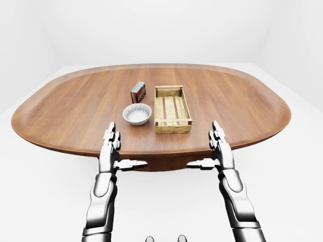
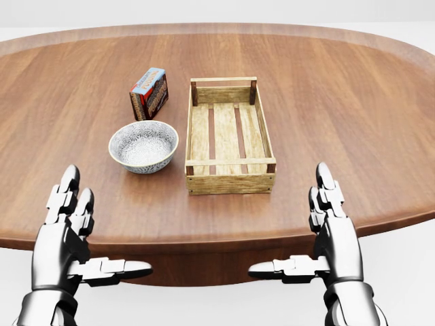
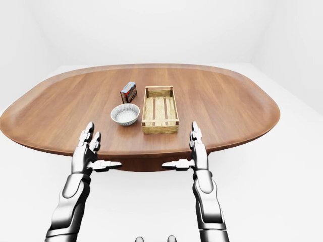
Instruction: Pick up the bowl on the left and put it in the tray.
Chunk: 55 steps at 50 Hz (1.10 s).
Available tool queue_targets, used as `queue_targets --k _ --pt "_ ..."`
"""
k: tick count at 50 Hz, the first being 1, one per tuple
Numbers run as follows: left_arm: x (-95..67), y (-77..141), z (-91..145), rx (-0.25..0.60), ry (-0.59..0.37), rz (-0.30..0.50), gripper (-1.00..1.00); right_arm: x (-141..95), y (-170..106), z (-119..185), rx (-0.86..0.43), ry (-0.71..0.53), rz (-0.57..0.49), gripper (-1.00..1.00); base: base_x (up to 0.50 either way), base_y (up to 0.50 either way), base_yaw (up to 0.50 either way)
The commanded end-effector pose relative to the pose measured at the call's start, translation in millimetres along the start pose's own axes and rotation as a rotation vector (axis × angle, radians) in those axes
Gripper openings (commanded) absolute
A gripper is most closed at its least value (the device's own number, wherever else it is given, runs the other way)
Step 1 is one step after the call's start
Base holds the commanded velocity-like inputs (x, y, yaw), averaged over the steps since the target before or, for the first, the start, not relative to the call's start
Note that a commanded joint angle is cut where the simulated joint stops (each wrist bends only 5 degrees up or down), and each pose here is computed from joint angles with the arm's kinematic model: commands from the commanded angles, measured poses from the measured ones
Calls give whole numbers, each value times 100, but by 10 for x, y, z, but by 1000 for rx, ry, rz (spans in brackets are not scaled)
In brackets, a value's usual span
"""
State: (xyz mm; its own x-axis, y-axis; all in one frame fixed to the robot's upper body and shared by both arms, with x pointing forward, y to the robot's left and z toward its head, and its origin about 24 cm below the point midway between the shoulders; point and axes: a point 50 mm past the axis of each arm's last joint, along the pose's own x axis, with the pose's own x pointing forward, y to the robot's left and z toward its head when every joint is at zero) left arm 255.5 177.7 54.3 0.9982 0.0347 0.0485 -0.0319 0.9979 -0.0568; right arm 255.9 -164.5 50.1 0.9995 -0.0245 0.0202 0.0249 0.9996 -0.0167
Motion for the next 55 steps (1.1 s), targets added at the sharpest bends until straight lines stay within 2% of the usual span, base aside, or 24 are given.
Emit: queue_targets --k 1,10,21,30,39,55 --pt "-10 -86 -83 37 9 -4 100 -72 20 -90 -23 12 10 100 0 0 0" --pt "64 147 168 -23 -44 74 100 -115 -3 22 -38 -5 2 100 0 0 0" --pt "143 352 314 -58 -76 131 100 -136 -17 123 -25 -22 -1 100 0 0 0" --pt "170 405 352 -71 -89 140 100 -261 -20 585 -55 -216 5 100 0 0 0" --pt "167 456 422 -78 -117 155 100 -581 -21 1167 -104 -476 -1 100 0 0 0" --pt "158 488 482 -90 -143 165 100 -703 -43 1310 -138 -542 -17 100 0 0 0"
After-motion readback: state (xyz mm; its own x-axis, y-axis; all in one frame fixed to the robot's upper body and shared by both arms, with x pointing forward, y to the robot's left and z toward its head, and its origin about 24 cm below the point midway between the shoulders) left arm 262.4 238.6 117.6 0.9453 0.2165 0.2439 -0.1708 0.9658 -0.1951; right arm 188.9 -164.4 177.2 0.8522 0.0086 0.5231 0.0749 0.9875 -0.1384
